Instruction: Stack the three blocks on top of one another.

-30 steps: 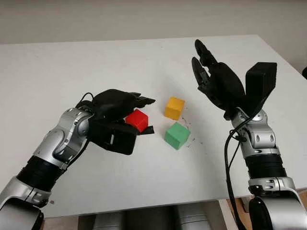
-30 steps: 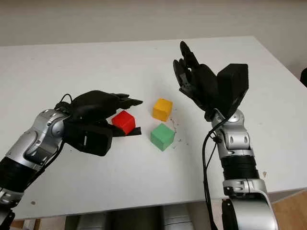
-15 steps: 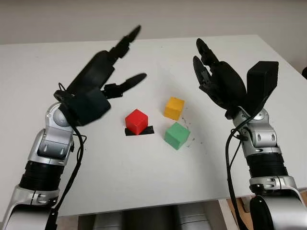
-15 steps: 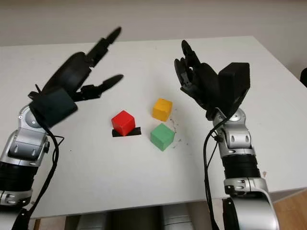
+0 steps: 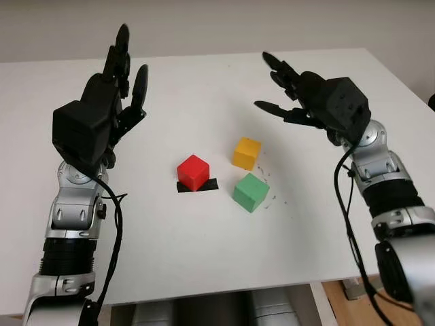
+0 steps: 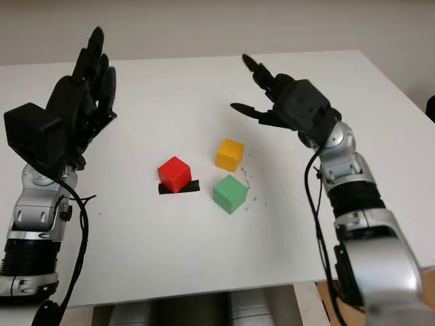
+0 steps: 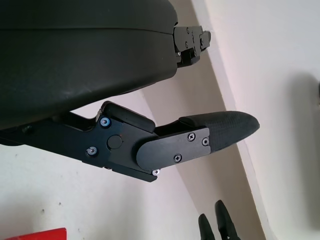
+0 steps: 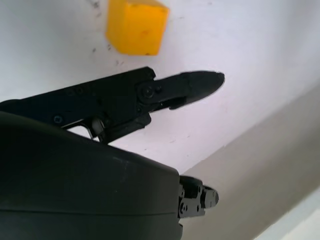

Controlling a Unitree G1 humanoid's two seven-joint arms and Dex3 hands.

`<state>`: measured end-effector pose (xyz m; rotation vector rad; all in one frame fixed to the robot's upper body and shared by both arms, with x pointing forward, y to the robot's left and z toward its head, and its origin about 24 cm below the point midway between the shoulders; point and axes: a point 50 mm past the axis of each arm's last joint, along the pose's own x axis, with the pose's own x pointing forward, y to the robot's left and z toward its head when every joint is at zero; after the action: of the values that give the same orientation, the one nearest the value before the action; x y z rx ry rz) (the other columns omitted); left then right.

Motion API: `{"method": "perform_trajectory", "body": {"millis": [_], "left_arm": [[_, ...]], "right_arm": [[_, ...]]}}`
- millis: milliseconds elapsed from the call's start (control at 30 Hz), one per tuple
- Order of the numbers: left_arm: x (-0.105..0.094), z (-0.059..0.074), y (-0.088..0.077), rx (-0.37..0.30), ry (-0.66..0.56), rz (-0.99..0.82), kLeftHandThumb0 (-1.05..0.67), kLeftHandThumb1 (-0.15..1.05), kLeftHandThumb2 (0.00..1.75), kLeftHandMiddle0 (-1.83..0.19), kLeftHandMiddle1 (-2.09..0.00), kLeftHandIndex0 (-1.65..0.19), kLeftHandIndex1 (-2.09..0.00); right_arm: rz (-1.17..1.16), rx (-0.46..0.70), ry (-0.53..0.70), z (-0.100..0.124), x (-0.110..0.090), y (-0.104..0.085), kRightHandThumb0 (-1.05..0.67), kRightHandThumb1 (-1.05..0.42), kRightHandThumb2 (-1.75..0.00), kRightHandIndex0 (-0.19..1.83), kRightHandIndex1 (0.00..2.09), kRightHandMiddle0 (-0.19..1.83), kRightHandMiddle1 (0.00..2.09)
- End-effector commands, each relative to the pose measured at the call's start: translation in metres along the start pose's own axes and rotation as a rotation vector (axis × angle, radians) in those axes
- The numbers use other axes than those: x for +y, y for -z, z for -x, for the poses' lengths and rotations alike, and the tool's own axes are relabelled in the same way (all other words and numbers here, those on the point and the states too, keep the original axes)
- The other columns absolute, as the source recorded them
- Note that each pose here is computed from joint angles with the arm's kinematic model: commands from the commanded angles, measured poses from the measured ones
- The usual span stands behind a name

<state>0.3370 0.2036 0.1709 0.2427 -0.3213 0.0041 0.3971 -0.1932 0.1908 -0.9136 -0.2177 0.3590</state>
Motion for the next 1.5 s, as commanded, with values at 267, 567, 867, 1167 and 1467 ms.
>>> {"method": "perform_trajectory", "body": {"millis": [267, 567, 867, 1167, 1467], "left_arm": [[0.006, -0.002, 0.024, 0.103, -0.044, 0.042, -0.78, 1.05, 0.67, 0.19, 0.00, 0.19, 0.00], [0.007, -0.004, 0.031, 0.135, -0.050, 0.004, -0.79, 1.05, 0.67, 0.19, 0.00, 0.19, 0.00], [0.006, -0.004, 0.031, 0.135, -0.046, -0.009, -0.82, 1.05, 0.66, 0.19, 0.00, 0.19, 0.00], [0.006, -0.004, 0.031, 0.128, -0.038, -0.012, -0.79, 1.05, 0.64, 0.19, 0.00, 0.19, 0.00], [0.005, -0.003, 0.030, 0.124, -0.054, -0.037, -0.83, 1.05, 0.69, 0.19, 0.00, 0.19, 0.00]], "right_arm": [[0.511, -0.116, -0.063, -0.006, -0.013, -0.017, -0.38, -0.83, -0.04, 0.23, 0.13, 0.28, 0.14], [0.819, -0.244, -0.077, -0.003, -0.014, -0.024, -0.42, -0.78, -0.05, 0.43, 0.19, 0.42, 0.17], [0.983, -0.294, -0.128, -0.004, -0.008, -0.023, -0.46, -0.80, -0.06, 0.36, 0.14, 0.41, 0.12], [0.894, -0.334, -0.125, -0.005, 0.009, -0.021, -0.40, -0.80, -0.05, 0.38, 0.14, 0.46, 0.12], [0.915, -0.373, -0.124, -0.007, 0.022, -0.021, -0.46, -0.80, -0.06, 0.42, 0.15, 0.53, 0.14]]}}
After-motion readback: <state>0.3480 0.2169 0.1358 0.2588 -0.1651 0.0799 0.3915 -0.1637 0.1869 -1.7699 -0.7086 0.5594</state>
